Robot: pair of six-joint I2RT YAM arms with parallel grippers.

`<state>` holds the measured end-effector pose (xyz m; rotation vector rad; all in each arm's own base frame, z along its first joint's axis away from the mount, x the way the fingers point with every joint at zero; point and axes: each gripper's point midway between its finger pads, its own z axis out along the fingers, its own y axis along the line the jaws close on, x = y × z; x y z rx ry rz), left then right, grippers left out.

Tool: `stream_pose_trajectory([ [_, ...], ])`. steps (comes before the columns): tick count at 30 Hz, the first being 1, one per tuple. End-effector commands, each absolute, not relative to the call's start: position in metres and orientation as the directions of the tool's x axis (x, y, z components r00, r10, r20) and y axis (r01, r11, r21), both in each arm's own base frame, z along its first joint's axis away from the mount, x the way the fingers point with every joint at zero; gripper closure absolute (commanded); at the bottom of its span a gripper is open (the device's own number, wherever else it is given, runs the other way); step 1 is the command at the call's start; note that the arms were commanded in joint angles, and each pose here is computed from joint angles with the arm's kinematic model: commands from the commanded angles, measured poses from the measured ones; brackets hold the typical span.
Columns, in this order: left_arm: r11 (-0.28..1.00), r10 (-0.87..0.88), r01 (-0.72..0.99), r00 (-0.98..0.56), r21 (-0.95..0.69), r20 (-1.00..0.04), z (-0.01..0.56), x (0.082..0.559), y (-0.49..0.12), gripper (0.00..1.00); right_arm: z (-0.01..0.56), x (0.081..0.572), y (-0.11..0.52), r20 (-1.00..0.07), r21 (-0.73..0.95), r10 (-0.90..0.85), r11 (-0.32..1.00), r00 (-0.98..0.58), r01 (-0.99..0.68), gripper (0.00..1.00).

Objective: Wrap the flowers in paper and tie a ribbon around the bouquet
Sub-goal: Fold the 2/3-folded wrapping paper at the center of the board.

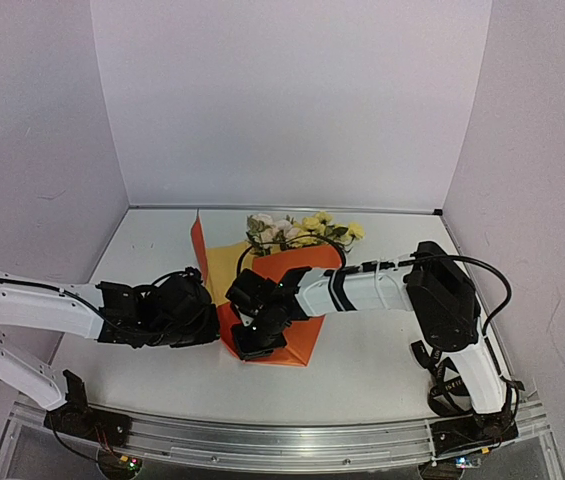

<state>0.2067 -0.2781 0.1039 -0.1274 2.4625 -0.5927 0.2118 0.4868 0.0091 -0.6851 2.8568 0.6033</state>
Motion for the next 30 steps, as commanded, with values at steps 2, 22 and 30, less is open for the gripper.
stream_pose_trajectory([
  [2, 0.868, -0.270, 0.047, -0.790, -0.494, -0.550, 0.127, 0.216, -0.285, 1.00, -0.018, 0.201, 0.462, -0.160, 0.258, -0.436, 0.847, -0.886, -0.464, 0.87],
  [22, 0.881, -0.092, 0.235, -0.768, -0.412, -0.634, 0.141, 0.223, -0.312, 1.00, 0.106, 0.204, 0.419, -0.340, 0.360, -0.455, 0.745, -0.823, -0.561, 0.63],
  [30, 0.835, 0.071, 0.404, -0.753, -0.374, -0.654, 0.145, 0.225, -0.356, 1.00, 0.063, 0.245, 0.316, -0.254, 0.299, -0.202, 0.914, -0.946, -0.275, 0.65],
])
